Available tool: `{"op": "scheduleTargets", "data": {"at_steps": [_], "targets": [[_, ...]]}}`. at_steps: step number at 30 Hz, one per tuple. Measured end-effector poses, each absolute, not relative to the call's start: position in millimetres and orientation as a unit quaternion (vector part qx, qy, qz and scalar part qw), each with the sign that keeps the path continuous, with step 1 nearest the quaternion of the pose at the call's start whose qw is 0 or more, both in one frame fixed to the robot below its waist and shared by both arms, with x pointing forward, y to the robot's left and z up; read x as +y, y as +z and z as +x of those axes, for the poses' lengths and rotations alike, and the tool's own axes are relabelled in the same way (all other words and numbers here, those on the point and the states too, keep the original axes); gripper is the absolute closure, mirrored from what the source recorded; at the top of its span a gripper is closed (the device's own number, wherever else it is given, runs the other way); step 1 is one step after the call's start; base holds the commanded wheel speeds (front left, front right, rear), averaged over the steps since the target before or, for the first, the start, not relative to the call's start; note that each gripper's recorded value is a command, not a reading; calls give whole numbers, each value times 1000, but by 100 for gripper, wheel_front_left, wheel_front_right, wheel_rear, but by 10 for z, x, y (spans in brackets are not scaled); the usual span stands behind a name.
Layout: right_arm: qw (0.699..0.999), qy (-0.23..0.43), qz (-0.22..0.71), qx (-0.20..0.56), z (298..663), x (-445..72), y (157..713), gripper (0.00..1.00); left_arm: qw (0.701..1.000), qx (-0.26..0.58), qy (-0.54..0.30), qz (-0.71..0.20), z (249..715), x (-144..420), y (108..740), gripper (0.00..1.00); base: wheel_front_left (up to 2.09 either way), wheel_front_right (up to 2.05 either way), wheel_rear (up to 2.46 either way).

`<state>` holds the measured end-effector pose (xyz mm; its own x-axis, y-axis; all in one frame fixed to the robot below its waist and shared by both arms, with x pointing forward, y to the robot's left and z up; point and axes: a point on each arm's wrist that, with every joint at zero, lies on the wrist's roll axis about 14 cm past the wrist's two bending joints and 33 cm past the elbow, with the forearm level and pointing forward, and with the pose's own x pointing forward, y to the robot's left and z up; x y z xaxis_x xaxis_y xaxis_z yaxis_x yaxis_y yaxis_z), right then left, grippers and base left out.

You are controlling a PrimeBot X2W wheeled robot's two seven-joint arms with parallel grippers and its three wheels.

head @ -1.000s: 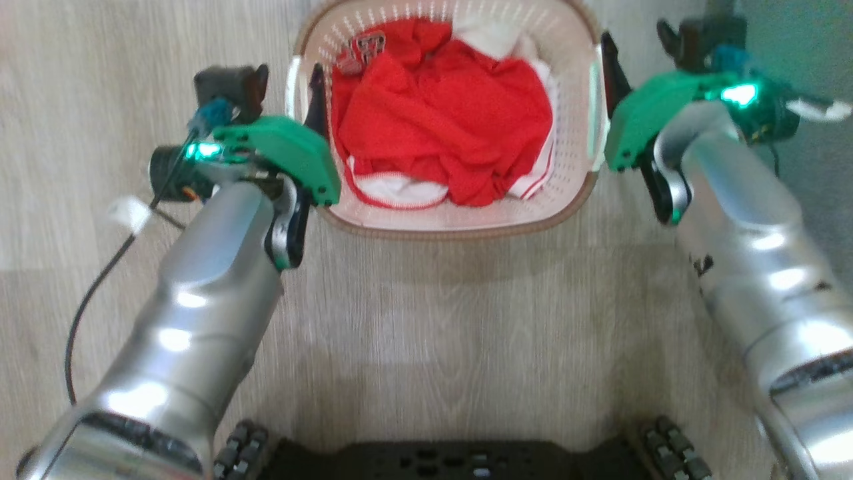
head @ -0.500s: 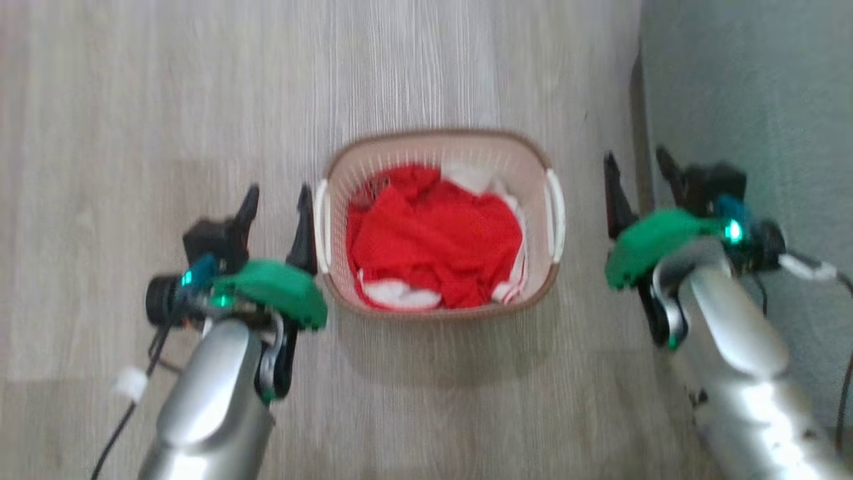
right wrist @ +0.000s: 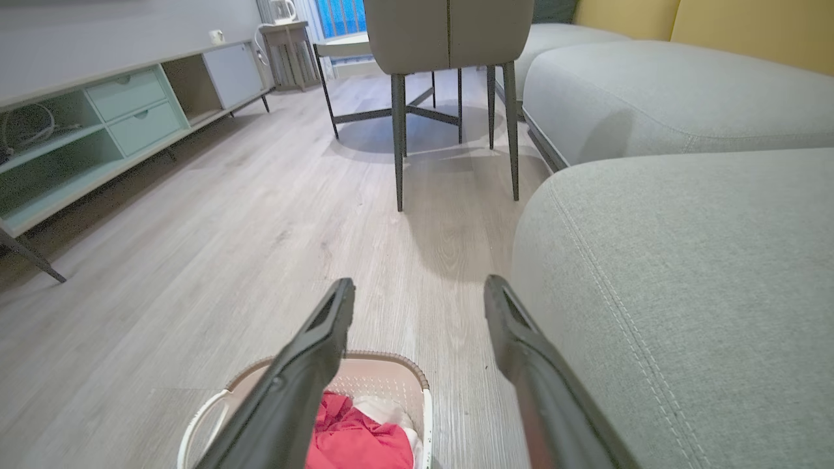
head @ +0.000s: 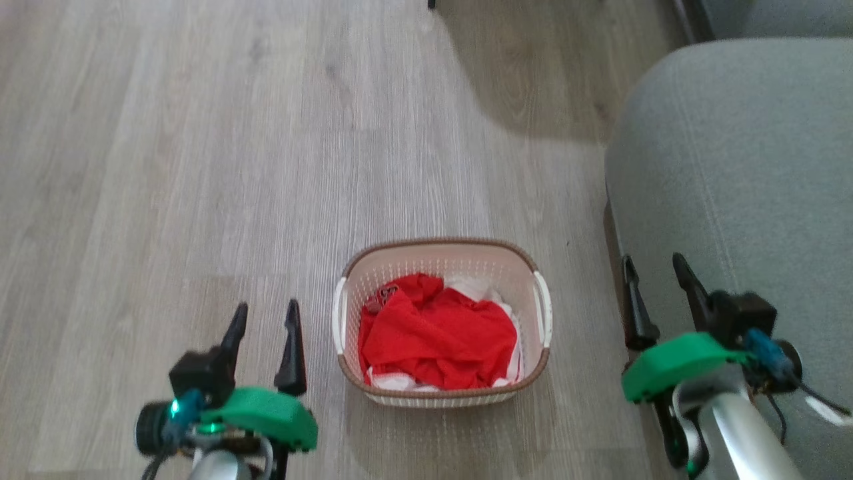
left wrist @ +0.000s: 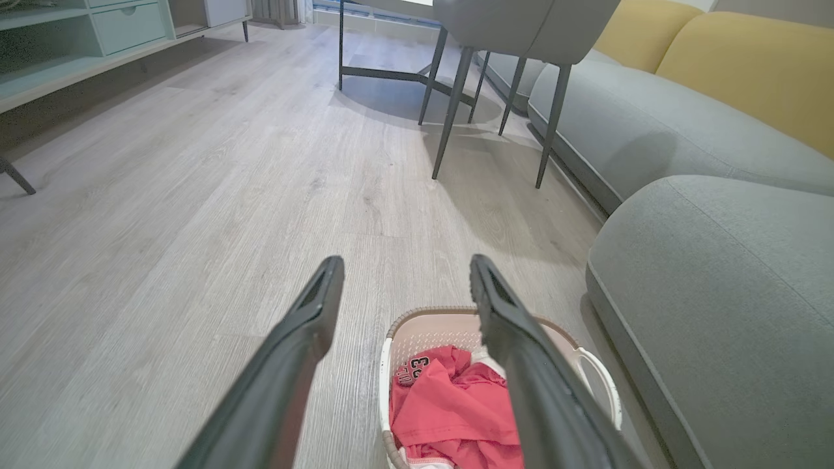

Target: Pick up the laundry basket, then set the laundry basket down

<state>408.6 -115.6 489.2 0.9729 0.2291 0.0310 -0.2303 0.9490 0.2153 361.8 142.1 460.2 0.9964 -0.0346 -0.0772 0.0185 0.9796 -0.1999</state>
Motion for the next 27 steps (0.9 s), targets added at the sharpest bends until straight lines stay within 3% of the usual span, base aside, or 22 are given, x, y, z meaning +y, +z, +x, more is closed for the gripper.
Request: {"op": "scheduleTargets", "data": {"at_steps": [13, 27], "targets": [[986, 109, 113, -61, 3633, -1245, 5236, 0, 994, 13, 18, -106, 3252, 1575, 4752, 0, 0, 0, 0], [986, 95, 115, -69, 3490, -1331, 5272, 0, 995, 5, 9, -95, 3210, 1577, 4791, 0, 0, 0, 0]]}}
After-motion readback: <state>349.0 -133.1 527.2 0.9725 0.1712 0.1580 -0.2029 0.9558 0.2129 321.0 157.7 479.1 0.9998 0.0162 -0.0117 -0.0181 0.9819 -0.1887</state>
